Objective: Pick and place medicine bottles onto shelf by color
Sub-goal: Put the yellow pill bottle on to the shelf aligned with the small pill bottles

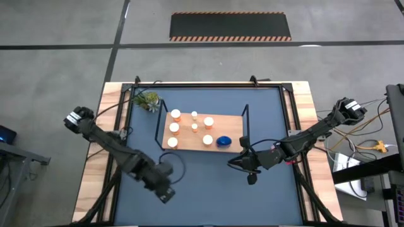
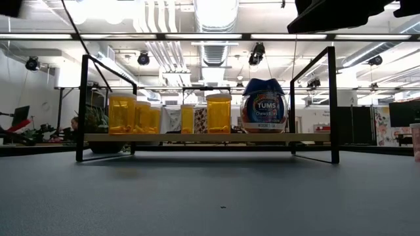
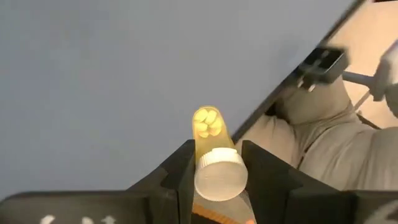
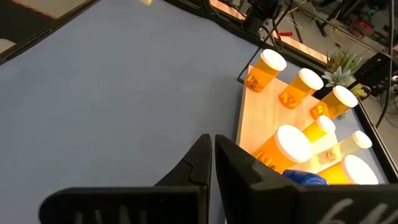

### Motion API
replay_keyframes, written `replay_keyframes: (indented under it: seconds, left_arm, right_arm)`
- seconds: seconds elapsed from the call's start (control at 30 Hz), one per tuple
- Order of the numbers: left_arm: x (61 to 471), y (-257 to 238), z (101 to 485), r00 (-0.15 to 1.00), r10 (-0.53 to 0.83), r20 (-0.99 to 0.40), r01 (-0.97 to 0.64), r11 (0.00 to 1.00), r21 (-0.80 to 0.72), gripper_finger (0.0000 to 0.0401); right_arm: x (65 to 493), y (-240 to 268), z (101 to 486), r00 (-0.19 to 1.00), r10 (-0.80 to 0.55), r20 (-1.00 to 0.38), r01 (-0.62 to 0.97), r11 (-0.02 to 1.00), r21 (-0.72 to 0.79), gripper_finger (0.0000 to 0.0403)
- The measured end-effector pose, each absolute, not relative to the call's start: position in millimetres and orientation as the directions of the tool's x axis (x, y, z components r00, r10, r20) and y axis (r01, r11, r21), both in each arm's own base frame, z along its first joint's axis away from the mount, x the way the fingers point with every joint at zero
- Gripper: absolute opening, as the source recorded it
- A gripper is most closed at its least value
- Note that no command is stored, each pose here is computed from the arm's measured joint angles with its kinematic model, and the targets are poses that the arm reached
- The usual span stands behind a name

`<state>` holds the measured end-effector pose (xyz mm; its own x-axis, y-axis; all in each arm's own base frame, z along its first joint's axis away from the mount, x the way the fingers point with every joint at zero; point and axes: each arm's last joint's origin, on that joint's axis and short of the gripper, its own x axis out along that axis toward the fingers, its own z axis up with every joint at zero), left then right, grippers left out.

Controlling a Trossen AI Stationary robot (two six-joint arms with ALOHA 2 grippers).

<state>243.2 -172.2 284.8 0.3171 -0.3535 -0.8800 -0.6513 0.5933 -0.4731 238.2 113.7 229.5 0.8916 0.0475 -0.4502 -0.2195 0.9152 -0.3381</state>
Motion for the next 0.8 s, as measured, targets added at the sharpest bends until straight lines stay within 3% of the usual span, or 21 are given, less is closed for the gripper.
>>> replay_keyframes:
  seconds: [0.27,0.53,0.8]
  left_arm:
    - [317,-138,310,0.412,-0.291,-0.863,-0.383,0.804,-0.454,0.0094]
    - [355,-91,323,0.299,-0.048,-0.953,-0.262,0.956,-0.13,0.0094]
    - [376,-42,296,0.191,0.015,-0.982,-0.18,0.984,-0.02,0.0093]
  right_arm:
    - [238,114,230,0.891,0.047,-0.451,-0.22,0.915,-0.338,0.0013]
    - [238,114,229,0.889,0.046,-0.455,-0.222,0.914,-0.34,0.0013]
    - [238,114,229,0.887,0.045,-0.459,-0.223,0.913,-0.341,0.0013]
